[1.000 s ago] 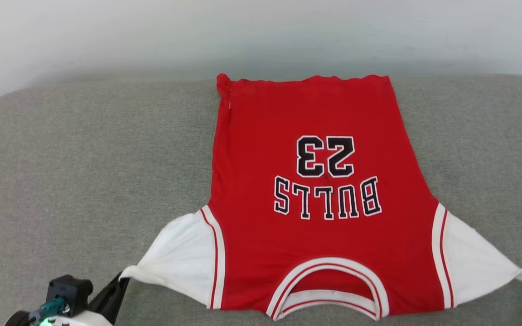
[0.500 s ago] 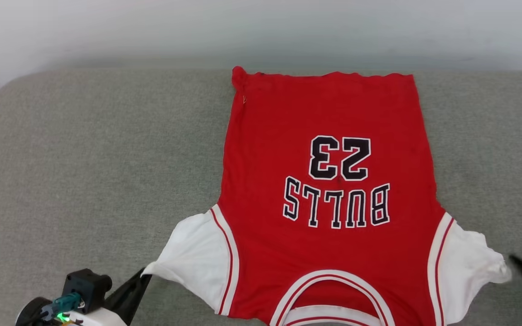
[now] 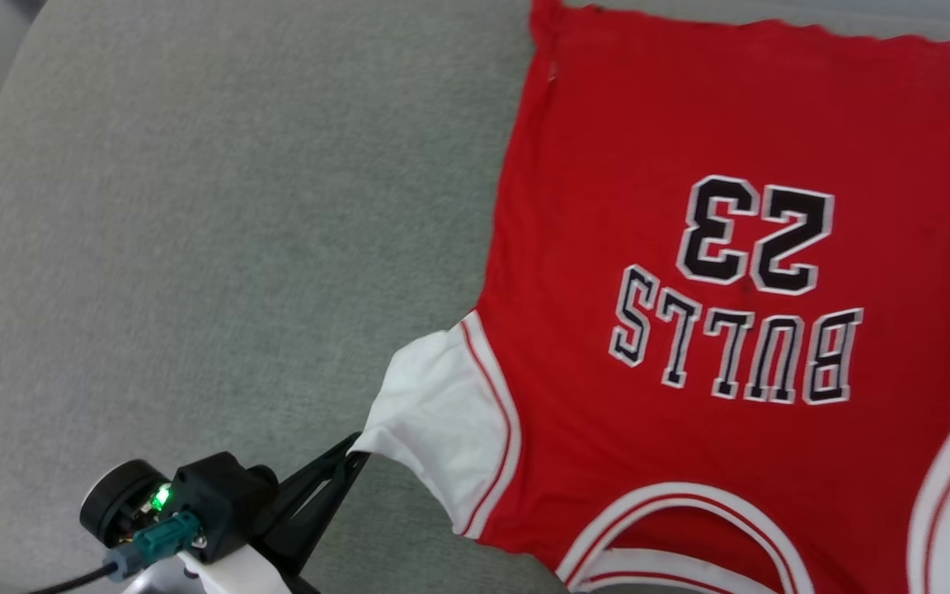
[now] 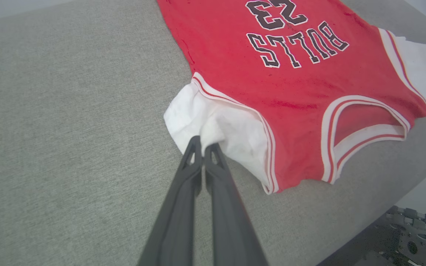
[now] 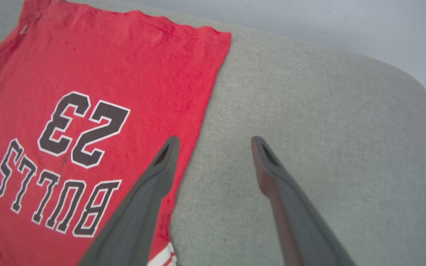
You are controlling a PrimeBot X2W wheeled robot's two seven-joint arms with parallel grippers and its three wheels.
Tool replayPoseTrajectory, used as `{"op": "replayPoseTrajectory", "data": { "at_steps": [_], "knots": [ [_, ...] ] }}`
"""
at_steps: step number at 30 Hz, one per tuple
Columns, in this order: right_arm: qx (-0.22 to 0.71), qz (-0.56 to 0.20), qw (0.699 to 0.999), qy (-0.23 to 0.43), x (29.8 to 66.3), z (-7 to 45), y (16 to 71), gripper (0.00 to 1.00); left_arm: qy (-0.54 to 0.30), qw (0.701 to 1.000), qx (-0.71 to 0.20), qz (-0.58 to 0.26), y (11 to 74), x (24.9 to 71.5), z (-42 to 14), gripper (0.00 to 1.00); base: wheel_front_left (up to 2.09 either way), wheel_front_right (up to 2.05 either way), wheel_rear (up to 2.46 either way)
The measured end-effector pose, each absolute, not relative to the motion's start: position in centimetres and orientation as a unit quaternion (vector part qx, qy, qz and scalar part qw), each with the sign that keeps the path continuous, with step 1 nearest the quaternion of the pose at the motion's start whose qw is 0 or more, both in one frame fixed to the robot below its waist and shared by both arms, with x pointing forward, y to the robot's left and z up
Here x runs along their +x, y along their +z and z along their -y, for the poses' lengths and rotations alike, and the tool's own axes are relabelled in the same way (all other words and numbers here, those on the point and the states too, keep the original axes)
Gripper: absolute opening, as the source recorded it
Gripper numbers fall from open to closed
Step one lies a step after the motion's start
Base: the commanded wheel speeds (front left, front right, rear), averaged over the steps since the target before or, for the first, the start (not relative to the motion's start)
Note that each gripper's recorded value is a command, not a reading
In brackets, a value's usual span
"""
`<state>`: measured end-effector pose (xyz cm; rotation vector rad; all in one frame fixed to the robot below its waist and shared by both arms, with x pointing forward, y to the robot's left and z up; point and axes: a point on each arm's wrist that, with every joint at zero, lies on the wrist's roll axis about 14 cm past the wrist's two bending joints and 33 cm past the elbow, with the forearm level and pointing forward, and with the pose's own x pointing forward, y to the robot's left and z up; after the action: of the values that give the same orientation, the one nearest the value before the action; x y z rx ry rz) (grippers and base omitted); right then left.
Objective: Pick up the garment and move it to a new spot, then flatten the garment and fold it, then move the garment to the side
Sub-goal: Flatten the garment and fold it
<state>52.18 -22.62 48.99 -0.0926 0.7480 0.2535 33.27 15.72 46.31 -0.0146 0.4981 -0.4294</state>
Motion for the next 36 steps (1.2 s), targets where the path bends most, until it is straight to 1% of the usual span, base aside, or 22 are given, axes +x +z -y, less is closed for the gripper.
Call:
{"op": "replayPoseTrajectory", "data": {
  "at_steps": [3, 6, 9, 15, 18, 22, 29, 30, 31, 32, 36],
  "knots": [
    [-0.049, -0.381, 0.917, 0.109, 55.8, 21.9, 48.2, 1.00, -0.209, 0.945, 0.000, -0.252, 46.1, 33.5, -15.9, 0.00, 0.00, 0.00, 0.00],
    [-0.054, -0.417, 0.904, 0.082, 58.8, 21.8, 46.5, 1.00, -0.203, 0.945, -0.003, -0.256, 45.8, 33.8, -16.0, 0.00, 0.00, 0.00, 0.00],
    [-0.059, -0.452, 0.888, 0.063, 61.1, 21.3, 44.8, 1.00, -0.196, 0.944, -0.010, -0.265, 45.4, 33.9, -15.9, 0.00, 0.00, 0.00, 0.00],
    [-0.061, -0.483, 0.873, 0.045, 64.8, 19.4, 41.8, 1.00, -0.179, 0.940, -0.020, -0.288, 44.1, 33.9, -16.1, 0.00, 0.00, 0.00, 0.00],
    [-0.078, -0.506, 0.858, 0.037, 65.7, 19.3, 39.5, 1.00, -0.163, 0.939, -0.035, -0.300, 43.3, 34.0, -16.4, 0.00, 0.00, 0.00, 0.00],
    [-0.056, -0.526, 0.847, 0.048, 66.5, 17.7, 36.9, 1.00, -0.150, 0.936, -0.024, -0.317, 42.1, 34.0, -17.5, 0.00, 0.00, 0.00, 0.00],
    [-0.029, -0.561, 0.826, 0.050, 66.1, 16.9, 34.5, 1.00, -0.138, 0.935, -0.023, -0.325, 41.3, 34.0, -18.1, 0.00, 0.00, 0.00, 0.00],
    [-0.028, -0.564, 0.824, 0.050, 65.9, 16.9, 34.5, 0.55, -0.140, 0.935, -0.021, -0.324, 41.3, 34.0, -18.1, 0.00, 0.00, 0.00, 0.00],
    [-0.029, -0.564, 0.824, 0.049, 65.8, 17.0, 34.5, 0.20, -0.141, 0.935, -0.016, -0.324, 41.3, 34.1, -18.2, 0.00, 0.00, 0.00, 0.00],
    [-0.031, -0.565, 0.823, 0.047, 65.6, 17.1, 34.4, 0.00, -0.142, 0.935, -0.014, -0.323, 41.3, 34.1, -18.2, 0.00, 0.00, 0.00, 0.00],
    [-0.032, -0.568, 0.821, 0.043, 64.9, 17.4, 34.5, 0.00, -0.145, 0.937, -0.014, -0.317, 41.5, 34.4, -18.1, 0.00, 0.00, 0.00, 0.00]
  ]
}}
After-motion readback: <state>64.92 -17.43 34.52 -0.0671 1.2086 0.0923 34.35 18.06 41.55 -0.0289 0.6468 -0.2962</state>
